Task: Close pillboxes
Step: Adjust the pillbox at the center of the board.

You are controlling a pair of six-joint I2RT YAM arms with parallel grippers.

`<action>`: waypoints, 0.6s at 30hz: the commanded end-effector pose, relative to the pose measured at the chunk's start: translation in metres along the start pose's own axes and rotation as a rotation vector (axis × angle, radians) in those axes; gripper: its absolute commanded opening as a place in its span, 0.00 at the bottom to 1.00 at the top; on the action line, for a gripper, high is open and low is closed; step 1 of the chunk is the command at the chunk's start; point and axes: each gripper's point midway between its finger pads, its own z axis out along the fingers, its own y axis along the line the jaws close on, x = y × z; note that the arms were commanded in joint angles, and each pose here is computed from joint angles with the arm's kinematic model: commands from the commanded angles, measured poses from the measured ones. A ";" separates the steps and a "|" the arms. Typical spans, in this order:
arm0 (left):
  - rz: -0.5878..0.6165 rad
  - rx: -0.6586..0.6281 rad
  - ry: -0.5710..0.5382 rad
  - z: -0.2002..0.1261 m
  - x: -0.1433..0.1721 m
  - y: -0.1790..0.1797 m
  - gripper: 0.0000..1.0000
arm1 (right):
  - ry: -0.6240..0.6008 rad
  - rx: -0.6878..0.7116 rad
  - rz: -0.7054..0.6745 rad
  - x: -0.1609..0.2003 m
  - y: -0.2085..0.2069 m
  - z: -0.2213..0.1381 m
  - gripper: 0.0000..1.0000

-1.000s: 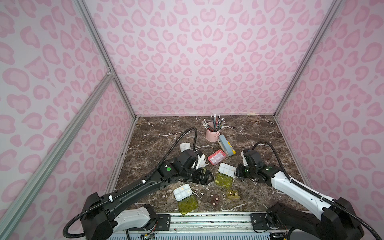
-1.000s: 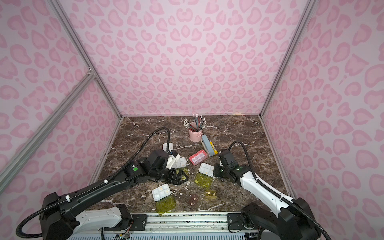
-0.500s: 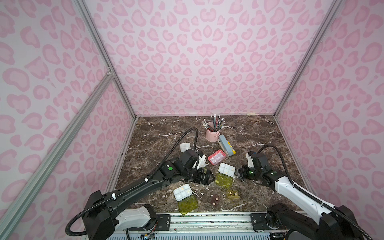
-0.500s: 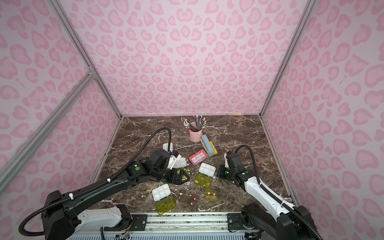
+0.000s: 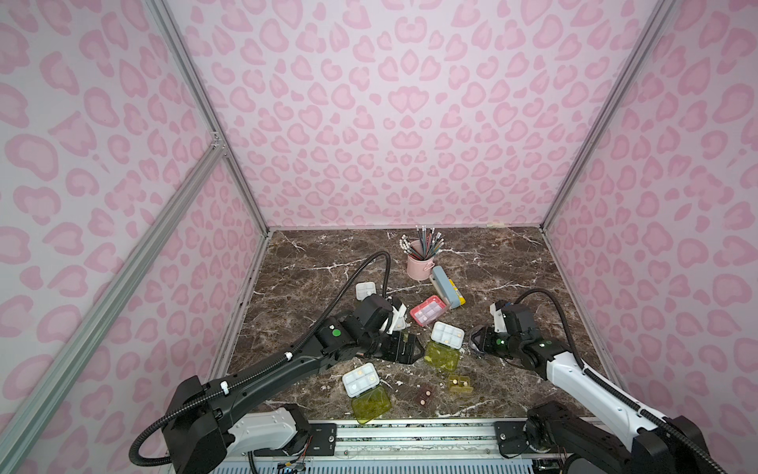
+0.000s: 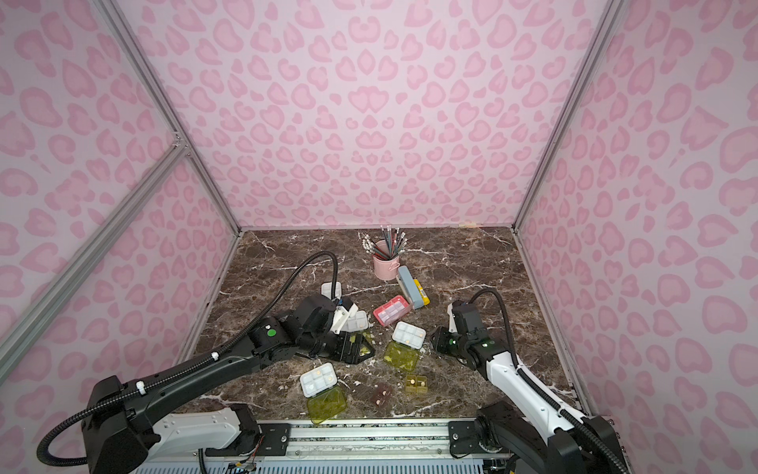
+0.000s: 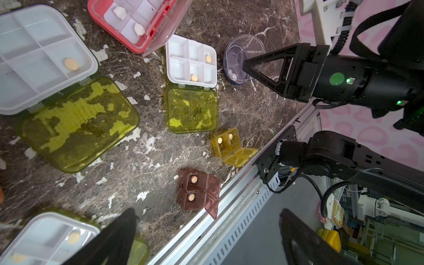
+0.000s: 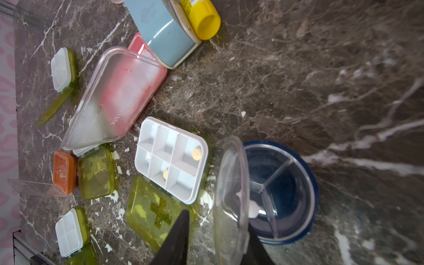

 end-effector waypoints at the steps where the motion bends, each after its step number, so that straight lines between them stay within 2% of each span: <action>1: 0.007 0.020 -0.015 0.000 -0.004 -0.005 0.98 | -0.001 0.018 -0.004 0.001 -0.003 -0.002 0.45; 7: 0.010 0.022 -0.014 0.001 -0.005 -0.005 0.99 | -0.048 0.026 -0.018 -0.010 0.001 -0.016 0.67; 10: 0.010 0.023 -0.016 0.001 -0.005 -0.005 0.99 | -0.073 0.045 -0.008 -0.015 0.000 -0.023 0.87; 11: 0.011 0.024 -0.016 0.001 -0.005 -0.005 0.98 | -0.079 0.054 -0.005 -0.016 -0.001 -0.025 0.98; 18: 0.014 0.029 -0.013 0.001 -0.004 -0.006 0.98 | -0.094 0.118 0.028 -0.019 -0.012 -0.027 0.99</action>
